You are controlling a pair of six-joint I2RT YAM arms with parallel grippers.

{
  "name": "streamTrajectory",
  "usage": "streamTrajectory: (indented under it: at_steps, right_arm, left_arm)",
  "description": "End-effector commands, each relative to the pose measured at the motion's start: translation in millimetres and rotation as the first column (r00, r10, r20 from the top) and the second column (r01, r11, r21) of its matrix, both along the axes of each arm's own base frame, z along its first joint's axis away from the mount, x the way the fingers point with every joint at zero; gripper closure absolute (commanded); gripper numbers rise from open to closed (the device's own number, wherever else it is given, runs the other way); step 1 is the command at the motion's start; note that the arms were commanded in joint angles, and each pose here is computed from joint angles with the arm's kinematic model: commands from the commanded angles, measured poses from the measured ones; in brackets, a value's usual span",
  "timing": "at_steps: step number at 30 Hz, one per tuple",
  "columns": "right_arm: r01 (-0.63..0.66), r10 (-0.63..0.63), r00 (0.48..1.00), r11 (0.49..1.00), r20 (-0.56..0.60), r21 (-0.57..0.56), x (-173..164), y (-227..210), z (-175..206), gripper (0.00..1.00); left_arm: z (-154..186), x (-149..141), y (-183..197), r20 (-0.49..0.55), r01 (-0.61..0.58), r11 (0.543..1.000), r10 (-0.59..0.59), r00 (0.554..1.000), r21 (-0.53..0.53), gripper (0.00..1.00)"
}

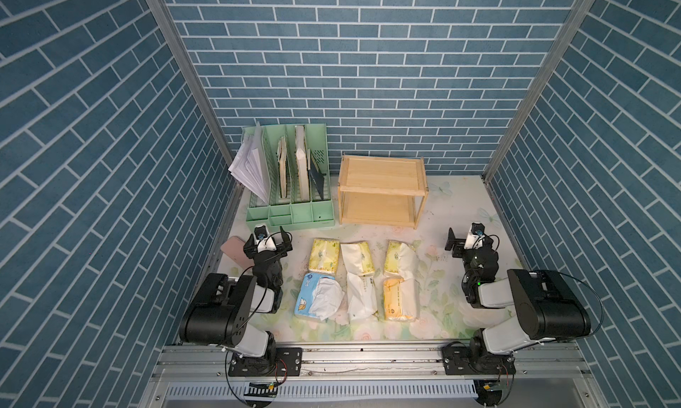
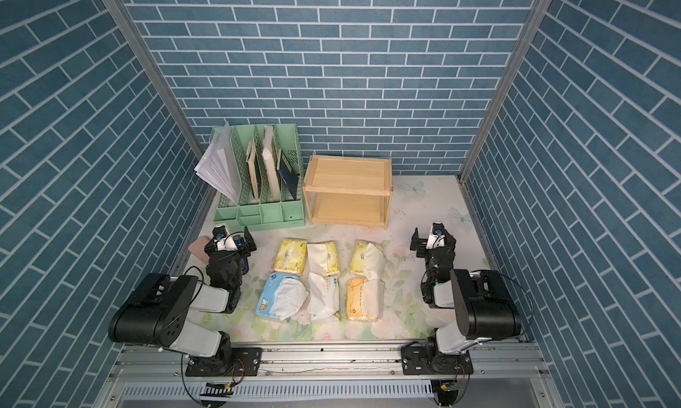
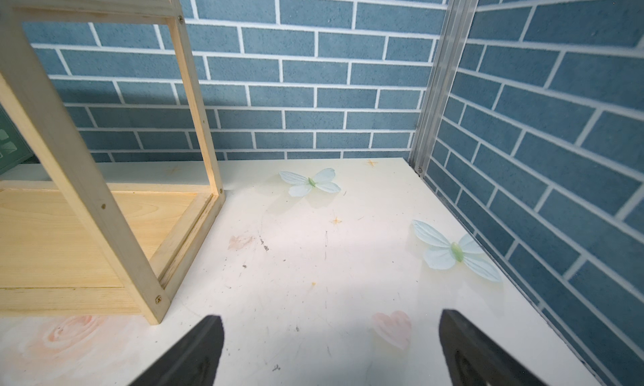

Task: Remove the tissue boxes from the shelf
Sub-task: Reset both arms

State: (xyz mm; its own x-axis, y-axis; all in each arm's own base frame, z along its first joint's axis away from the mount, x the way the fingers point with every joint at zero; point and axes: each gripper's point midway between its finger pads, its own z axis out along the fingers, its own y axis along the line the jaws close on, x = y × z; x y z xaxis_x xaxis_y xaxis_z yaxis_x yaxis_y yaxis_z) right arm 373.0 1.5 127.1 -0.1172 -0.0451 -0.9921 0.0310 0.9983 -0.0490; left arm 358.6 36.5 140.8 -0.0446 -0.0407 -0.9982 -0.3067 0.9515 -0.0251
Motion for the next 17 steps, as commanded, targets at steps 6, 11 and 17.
streamTrajectory:
  at_steps: [6, 11, 17]
  right_arm:
    - [-0.001, 0.001, 1.0, 1.0, -0.008, -0.029, -0.4, 0.7, -1.7, 0.0]
    - [-0.08, 0.079, 0.997, 0.996, -0.023, -0.048, 2.9, 14.1, -3.7, 0.0]
    - [-0.078, 0.077, 0.997, 0.996, -0.022, -0.048, 2.7, 13.6, -3.5, 0.0]
  left_arm:
    - [-7.3, -1.7, 7.5, -0.024, -0.042, 0.999, 0.042, 0.999, -0.02, 0.0]
    - [-7.2, -1.6, 7.4, -0.025, -0.042, 0.999, 0.041, 0.999, -0.021, 0.0]
    - [-7.2, -1.6, 7.5, -0.024, -0.042, 0.999, 0.042, 0.999, -0.021, 0.0]
